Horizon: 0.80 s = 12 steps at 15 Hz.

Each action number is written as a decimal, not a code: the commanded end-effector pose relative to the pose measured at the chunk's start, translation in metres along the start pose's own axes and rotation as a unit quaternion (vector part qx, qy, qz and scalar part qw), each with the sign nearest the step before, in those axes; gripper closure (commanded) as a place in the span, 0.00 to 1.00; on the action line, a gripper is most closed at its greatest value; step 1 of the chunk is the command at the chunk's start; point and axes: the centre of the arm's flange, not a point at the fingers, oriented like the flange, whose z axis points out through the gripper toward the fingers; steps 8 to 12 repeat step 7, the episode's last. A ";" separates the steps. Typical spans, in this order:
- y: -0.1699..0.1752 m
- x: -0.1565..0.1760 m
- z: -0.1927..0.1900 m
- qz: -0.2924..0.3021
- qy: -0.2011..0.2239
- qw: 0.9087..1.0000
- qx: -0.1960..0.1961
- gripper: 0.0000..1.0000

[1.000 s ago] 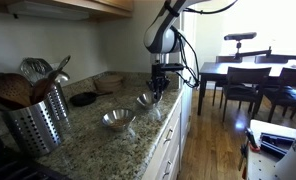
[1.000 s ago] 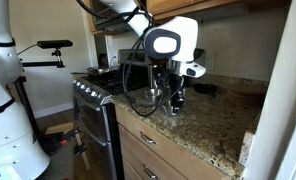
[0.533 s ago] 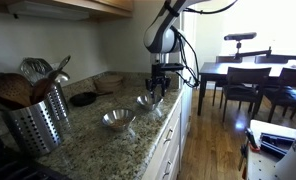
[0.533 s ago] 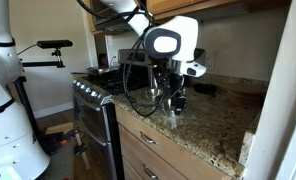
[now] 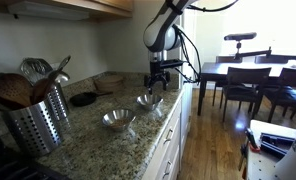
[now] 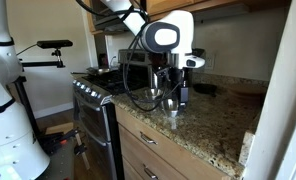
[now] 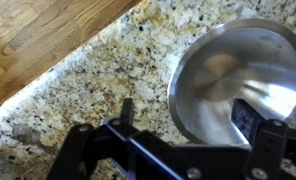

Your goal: Pour the contents in the bowl on the right into the bowl on the left

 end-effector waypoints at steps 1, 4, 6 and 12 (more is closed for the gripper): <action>-0.010 -0.017 -0.024 0.009 0.028 0.999 -0.033 0.00; -0.012 -0.002 -0.017 0.000 0.021 0.999 -0.029 0.00; -0.014 -0.003 -0.020 0.000 0.024 0.999 -0.029 0.00; -0.014 -0.003 -0.020 0.000 0.024 0.999 -0.029 0.00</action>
